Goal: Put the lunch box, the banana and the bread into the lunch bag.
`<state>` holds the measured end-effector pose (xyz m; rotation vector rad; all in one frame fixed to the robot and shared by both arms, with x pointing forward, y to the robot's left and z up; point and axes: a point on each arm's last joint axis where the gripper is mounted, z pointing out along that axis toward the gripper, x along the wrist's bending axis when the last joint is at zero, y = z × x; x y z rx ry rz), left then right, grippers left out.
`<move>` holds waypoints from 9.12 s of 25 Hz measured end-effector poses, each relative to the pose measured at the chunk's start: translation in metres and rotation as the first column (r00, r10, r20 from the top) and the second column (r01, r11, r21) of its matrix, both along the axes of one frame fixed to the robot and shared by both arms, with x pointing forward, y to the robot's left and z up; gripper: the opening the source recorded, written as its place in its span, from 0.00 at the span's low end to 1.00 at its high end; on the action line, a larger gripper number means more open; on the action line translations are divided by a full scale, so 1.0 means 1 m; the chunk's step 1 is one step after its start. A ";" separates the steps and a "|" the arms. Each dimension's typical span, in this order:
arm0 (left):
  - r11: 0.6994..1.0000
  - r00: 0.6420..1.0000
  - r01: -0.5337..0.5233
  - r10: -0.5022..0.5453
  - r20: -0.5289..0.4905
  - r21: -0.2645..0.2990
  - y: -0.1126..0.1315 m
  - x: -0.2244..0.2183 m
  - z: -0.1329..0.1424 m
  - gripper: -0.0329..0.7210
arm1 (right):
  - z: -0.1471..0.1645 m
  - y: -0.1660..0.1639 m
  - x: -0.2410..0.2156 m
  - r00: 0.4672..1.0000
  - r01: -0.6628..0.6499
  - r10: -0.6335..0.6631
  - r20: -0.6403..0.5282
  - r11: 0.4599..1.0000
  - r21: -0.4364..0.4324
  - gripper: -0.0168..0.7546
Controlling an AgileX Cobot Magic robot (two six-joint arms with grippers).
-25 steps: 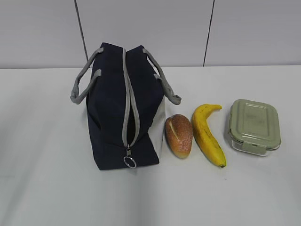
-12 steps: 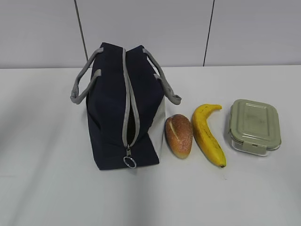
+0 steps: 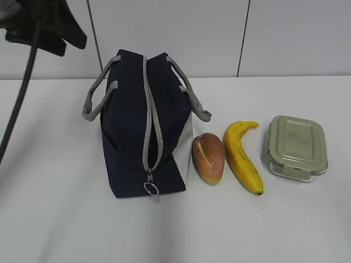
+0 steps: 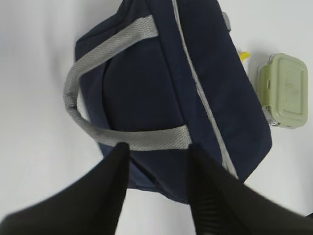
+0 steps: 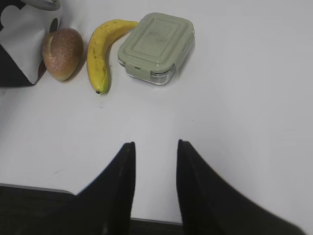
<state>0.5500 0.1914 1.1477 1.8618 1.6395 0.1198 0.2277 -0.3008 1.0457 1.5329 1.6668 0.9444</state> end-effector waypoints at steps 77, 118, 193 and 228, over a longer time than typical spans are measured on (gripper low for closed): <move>0.981 0.964 0.128 -0.089 -0.250 0.146 -0.041 0.081 -0.072 0.04 | -0.011 0.012 0.161 0.925 0.054 -0.052 -0.376 0.999 -0.005 0.32; 0.981 0.964 0.129 -0.089 -0.250 0.147 -0.041 0.081 -0.072 0.04 | -0.077 -0.070 0.329 0.795 0.180 0.137 -0.591 0.878 0.445 0.34; 0.986 0.961 0.129 -0.099 -0.260 0.103 -0.045 0.080 -0.071 0.04 | 0.015 0.045 0.432 0.799 -0.241 0.590 -0.118 0.493 0.836 0.51; 0.989 0.961 0.127 -0.103 -0.257 0.076 -0.047 0.080 -0.071 0.04 | -0.004 0.145 0.417 0.658 -0.157 0.563 -0.500 0.752 0.640 0.51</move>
